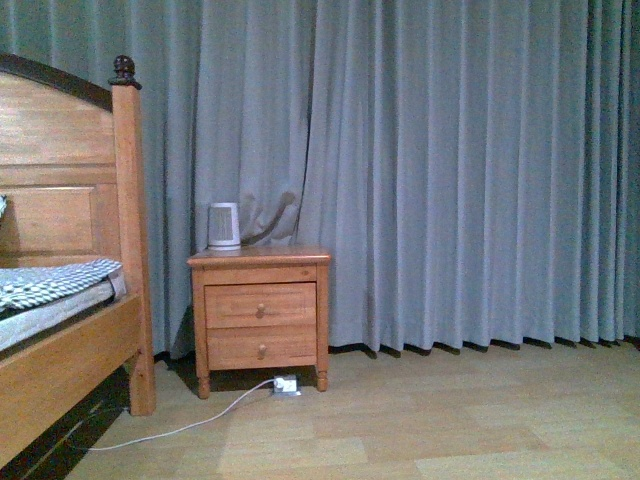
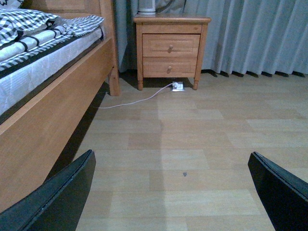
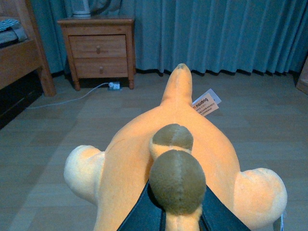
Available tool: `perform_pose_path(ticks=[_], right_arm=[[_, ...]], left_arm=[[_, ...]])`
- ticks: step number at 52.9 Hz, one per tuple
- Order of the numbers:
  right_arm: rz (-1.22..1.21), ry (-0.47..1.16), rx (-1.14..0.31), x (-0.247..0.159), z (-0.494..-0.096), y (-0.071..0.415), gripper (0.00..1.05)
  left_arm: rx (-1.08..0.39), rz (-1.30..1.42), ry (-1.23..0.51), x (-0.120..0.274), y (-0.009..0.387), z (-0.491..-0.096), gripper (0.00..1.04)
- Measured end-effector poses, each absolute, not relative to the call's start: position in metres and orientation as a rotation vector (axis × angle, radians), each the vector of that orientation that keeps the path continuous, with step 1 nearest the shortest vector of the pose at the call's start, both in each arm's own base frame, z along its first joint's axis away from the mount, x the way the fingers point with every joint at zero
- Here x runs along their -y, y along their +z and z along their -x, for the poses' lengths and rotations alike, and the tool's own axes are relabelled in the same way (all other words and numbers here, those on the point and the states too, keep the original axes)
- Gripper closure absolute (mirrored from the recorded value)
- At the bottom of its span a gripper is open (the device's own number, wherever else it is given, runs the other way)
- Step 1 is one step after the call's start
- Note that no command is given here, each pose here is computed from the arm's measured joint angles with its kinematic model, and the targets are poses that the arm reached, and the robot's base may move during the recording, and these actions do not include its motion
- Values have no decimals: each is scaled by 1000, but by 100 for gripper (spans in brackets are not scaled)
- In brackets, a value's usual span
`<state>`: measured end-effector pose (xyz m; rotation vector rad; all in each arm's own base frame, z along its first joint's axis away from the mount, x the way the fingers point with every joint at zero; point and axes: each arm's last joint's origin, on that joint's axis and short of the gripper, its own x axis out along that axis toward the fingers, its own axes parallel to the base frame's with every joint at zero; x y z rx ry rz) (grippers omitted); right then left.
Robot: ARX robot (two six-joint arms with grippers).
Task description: Put away toys
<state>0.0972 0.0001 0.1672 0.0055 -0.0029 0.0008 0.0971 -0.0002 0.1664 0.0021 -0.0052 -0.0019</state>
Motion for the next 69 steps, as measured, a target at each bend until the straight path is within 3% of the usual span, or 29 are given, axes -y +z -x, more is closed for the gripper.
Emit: perform_pose_path(ticks=[69], right_arm=[[-6,1,3,0,-97,167,99]], left_arm=[[5,-2,-2,0,166,-97,6]])
